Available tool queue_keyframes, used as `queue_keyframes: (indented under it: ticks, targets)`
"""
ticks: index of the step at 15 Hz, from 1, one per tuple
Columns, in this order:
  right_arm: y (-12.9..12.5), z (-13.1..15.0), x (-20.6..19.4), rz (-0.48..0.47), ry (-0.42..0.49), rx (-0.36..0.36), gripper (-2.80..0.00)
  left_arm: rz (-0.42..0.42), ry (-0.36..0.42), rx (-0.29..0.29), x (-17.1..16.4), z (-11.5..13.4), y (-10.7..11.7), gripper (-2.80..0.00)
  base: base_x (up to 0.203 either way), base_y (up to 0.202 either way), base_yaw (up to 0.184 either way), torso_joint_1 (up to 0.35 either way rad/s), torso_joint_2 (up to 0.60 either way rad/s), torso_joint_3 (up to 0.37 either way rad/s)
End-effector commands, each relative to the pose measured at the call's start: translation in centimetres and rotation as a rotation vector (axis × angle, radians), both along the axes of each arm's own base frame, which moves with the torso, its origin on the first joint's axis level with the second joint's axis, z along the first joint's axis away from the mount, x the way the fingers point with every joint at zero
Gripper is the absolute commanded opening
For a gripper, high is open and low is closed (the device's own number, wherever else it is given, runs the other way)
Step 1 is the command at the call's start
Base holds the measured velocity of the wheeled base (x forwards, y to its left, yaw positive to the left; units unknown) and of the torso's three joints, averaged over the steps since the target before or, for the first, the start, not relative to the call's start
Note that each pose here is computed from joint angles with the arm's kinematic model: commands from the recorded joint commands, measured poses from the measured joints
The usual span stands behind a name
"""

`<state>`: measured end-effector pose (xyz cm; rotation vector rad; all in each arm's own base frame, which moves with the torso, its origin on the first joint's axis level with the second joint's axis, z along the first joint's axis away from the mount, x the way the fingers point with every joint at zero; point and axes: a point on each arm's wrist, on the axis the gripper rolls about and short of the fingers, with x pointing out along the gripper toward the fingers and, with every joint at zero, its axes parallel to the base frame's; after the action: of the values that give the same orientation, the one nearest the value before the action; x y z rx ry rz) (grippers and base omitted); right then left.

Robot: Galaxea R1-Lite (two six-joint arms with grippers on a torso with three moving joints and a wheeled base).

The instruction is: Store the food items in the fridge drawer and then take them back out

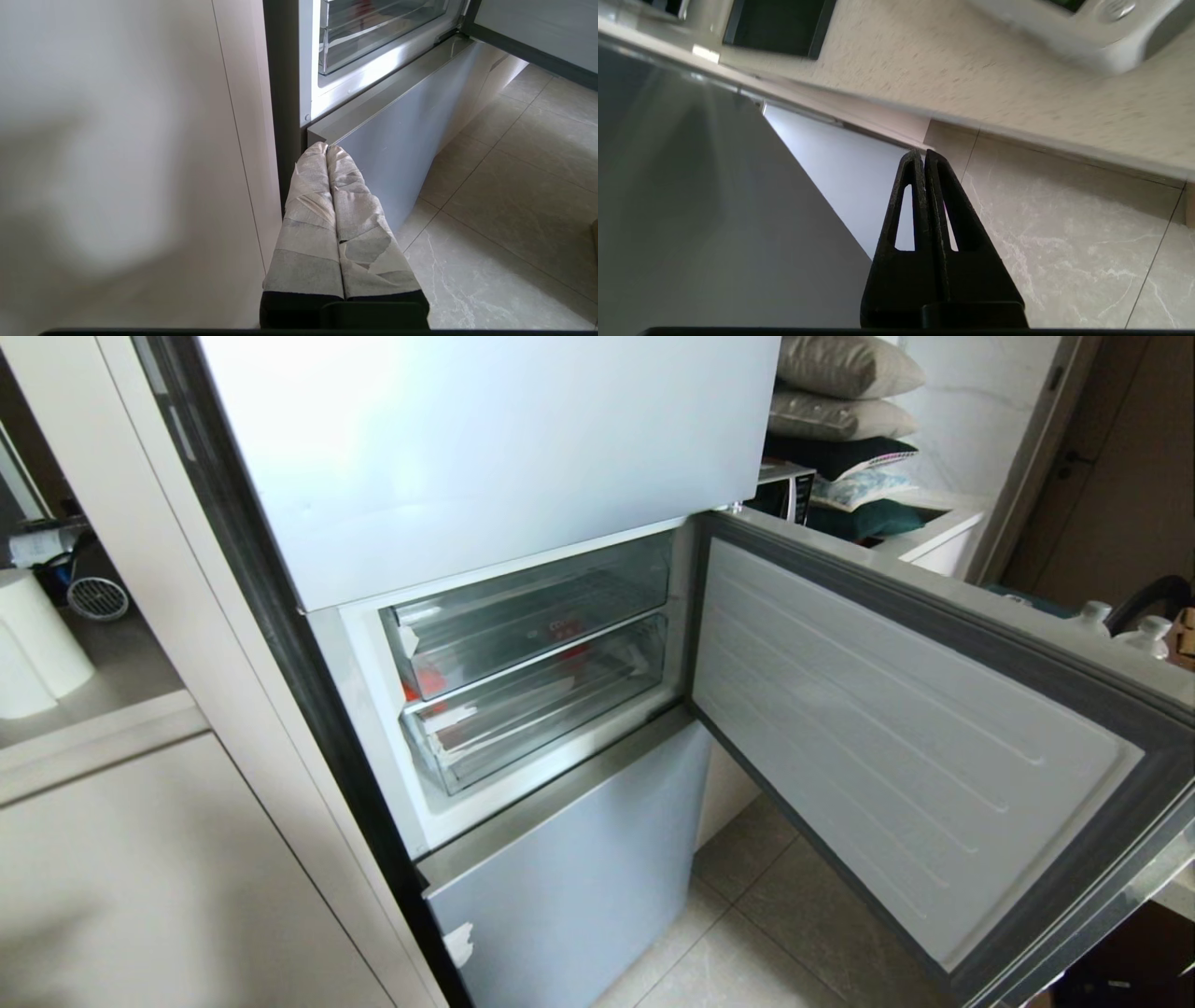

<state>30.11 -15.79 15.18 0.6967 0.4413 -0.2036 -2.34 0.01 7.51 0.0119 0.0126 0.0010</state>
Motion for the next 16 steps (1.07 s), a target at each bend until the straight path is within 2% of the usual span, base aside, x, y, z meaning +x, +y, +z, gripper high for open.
queue_keyframes:
  ticks: [1, 4, 7, 10, 13, 16]
  targets:
    - [2.8, 0.1, 0.7, 0.056, 0.008, -0.006, -2.80, 0.000, 0.001, 0.000, 0.0, 0.0, 0.0, -2.80, 0.000, 0.000, 0.000, 0.000, 0.00, 0.000]
    - [8.4, 1.1, 1.4, 0.160, -0.017, -0.018, -2.80, 0.000, 0.001, 0.000, 0.0, 0.0, 0.0, -2.80, 0.000, 0.000, 0.000, 0.000, 0.00, 0.000]
    - [14.9, 2.6, 0.5, 0.242, -0.053, -0.075, -2.80, 0.000, 0.001, 0.000, 0.0, 0.0, 0.0, -2.80, 0.000, 0.000, 0.000, 0.000, 0.00, 0.000]
    - [17.5, 5.2, -2.7, 0.259, -0.137, -0.118, -2.80, 0.000, 0.000, 0.000, 0.0, 0.0, 0.0, -2.80, 0.000, 0.000, 0.000, 0.000, 0.00, 0.000]
    - [21.2, 6.2, -5.1, 0.403, -0.188, -0.136, -2.80, 0.000, 0.000, 0.000, 0.0, 0.0, 0.0, -2.80, 0.000, 0.000, 0.000, 0.000, 0.00, 0.000]
    - [24.3, 6.0, -8.4, 0.559, -0.242, -0.132, -2.80, 0.000, 0.000, 0.000, 0.0, 0.0, 0.0, -2.80, 0.000, 0.000, 0.000, 0.000, 0.00, 0.000]
